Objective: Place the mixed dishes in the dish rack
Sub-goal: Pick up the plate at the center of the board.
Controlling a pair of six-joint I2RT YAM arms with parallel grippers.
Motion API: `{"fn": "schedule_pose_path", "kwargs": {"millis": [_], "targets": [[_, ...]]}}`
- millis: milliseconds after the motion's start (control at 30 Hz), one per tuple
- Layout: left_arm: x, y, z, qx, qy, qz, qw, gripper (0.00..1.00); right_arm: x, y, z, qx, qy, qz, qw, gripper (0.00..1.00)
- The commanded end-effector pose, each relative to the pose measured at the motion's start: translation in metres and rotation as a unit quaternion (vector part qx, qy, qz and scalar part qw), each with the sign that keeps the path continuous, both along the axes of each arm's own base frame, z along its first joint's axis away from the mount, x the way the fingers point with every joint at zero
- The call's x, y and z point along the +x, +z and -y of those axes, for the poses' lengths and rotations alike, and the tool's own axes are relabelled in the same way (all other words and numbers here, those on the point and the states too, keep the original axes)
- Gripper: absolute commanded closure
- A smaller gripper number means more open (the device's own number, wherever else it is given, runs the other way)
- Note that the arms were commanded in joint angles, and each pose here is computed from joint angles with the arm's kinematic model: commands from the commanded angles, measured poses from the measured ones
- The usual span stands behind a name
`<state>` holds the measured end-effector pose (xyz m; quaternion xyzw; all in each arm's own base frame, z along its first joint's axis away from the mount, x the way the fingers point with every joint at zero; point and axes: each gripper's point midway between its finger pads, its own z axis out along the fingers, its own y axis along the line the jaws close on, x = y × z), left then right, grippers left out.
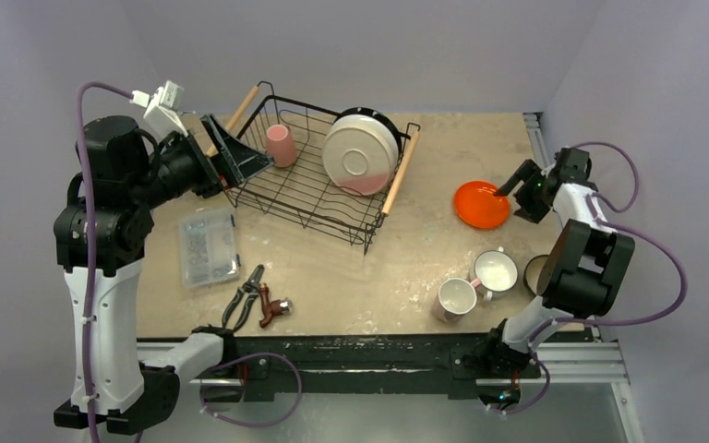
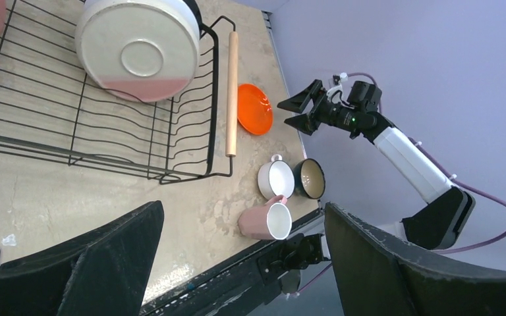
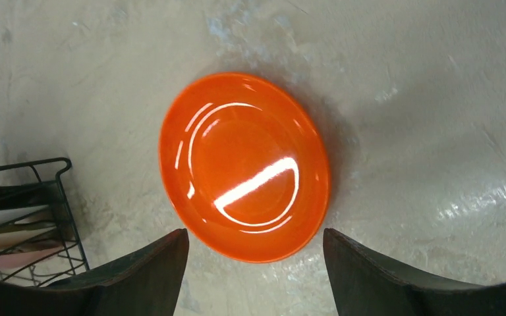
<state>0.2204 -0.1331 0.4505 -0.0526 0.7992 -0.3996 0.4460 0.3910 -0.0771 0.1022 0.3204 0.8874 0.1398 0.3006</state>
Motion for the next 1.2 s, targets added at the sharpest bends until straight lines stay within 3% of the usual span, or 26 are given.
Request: {"fn": "schedule_pose_path", "kwargs": {"millis": [0, 333, 600, 733, 1033, 1167], "targets": [[0.0, 0.013, -0.001, -0.011, 0.005, 0.031, 0.999, 0.09, 0.002, -0.006, 0.001, 0.065, 0.035, 0.028, 0.997, 0.29], [0.001, 0.016, -0.001, -0.009, 0.007, 0.034, 0.999, 0.1, -0.005, -0.054, 0.012, 0.057, 0.023, -0.017, 0.998, 0.32], [0.004, 0.016, -0.001, -0.014, 0.011, 0.025, 1.0, 0.1, 0.003, -0.076, 0.004, 0.099, 0.01, -0.005, 0.995, 0.44], [0.008, 0.016, 0.0, -0.018, 0.011, 0.021, 1.0, 0.1, 0.004, -0.09, 0.006, 0.103, -0.002, -0.012, 0.995, 0.58], [0.014, 0.016, 0.001, -0.02, 0.011, 0.013, 1.0, 0.11, 0.01, -0.097, 0.0, 0.123, 0.005, -0.003, 0.992, 1.0], [0.018, 0.017, 0.001, -0.019, 0.009, 0.012, 1.0, 0.11, 0.016, -0.082, -0.003, 0.139, 0.013, 0.011, 0.99, 1.0]]}}
